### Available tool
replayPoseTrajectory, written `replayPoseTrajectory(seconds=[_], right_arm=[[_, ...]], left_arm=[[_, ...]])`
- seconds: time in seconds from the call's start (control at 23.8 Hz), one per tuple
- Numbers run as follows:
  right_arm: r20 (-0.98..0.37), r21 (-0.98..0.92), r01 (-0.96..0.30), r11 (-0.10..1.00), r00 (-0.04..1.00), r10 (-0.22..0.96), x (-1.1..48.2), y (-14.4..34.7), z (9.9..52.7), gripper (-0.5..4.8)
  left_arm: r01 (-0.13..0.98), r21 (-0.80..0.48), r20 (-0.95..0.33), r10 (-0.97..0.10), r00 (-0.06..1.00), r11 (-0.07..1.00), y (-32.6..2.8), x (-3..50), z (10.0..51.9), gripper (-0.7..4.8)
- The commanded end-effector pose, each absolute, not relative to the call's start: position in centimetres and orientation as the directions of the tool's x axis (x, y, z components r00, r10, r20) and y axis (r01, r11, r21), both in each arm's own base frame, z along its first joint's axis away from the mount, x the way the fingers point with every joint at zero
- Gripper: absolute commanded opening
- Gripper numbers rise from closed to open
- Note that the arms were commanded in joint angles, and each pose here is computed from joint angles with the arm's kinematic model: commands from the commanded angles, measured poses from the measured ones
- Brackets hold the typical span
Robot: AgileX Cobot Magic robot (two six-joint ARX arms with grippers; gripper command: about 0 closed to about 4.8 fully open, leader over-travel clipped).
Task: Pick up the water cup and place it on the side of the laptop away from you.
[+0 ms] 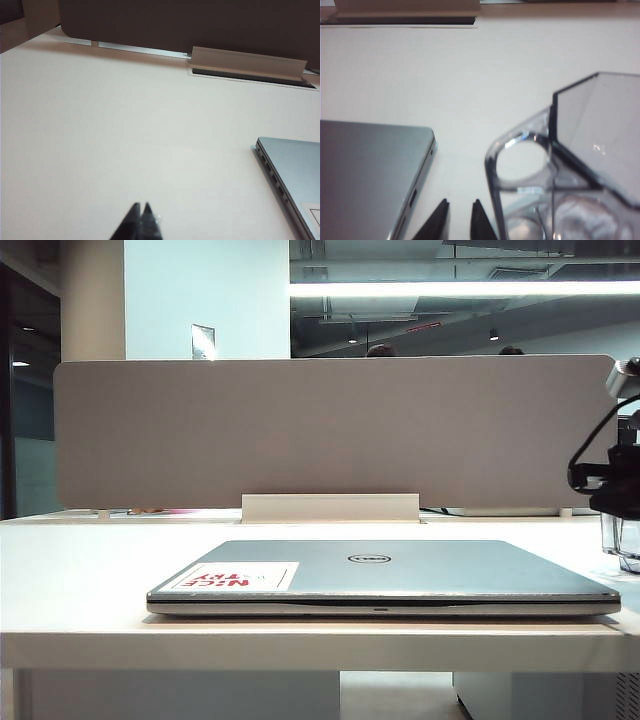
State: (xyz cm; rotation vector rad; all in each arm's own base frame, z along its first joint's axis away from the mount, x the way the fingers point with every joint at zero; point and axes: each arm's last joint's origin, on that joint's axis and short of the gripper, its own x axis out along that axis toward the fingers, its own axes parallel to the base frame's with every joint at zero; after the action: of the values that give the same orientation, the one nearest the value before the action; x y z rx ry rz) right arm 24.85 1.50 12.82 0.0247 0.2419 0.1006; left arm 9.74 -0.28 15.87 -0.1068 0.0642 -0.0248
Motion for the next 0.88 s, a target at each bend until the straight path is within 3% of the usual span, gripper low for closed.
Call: replayPoseTrajectory(seconds=[0.04, 0.5, 0.76, 0.88], right_arm=[[-0.197, 0.030, -0.097, 0.995, 0.975, 0.101, 26.2, 1.6, 13.6, 0.77], [-0.216, 0.016, -0.050, 0.999, 0.975, 0.052, 27.7, 1.5, 12.9, 0.75], [-0.288, 0.049, -0.162, 0.986, 0.942, 0.169, 26.9, 2.0, 12.0, 0.75], [-0.310, 0.051, -0.160, 0.986, 0.936, 0.168, 26.1, 1.9, 11.5, 0.75]], left_arm=[[0.025, -0.105, -0.051, -0.030, 0.998, 0.994, -0.3, 9.7, 16.1, -0.05], [0.024, -0.104, -0.051, -0.030, 0.998, 0.994, -0.3, 9.7, 16.1, -0.05], [0.025, -0.104, -0.051, -0.030, 0.998, 0.994, -0.3, 9.7, 16.1, -0.05], [0.025, -0.105, -0.051, -0.030, 0.998, 0.994, -0.3, 9.7, 16.1, -0.06]])
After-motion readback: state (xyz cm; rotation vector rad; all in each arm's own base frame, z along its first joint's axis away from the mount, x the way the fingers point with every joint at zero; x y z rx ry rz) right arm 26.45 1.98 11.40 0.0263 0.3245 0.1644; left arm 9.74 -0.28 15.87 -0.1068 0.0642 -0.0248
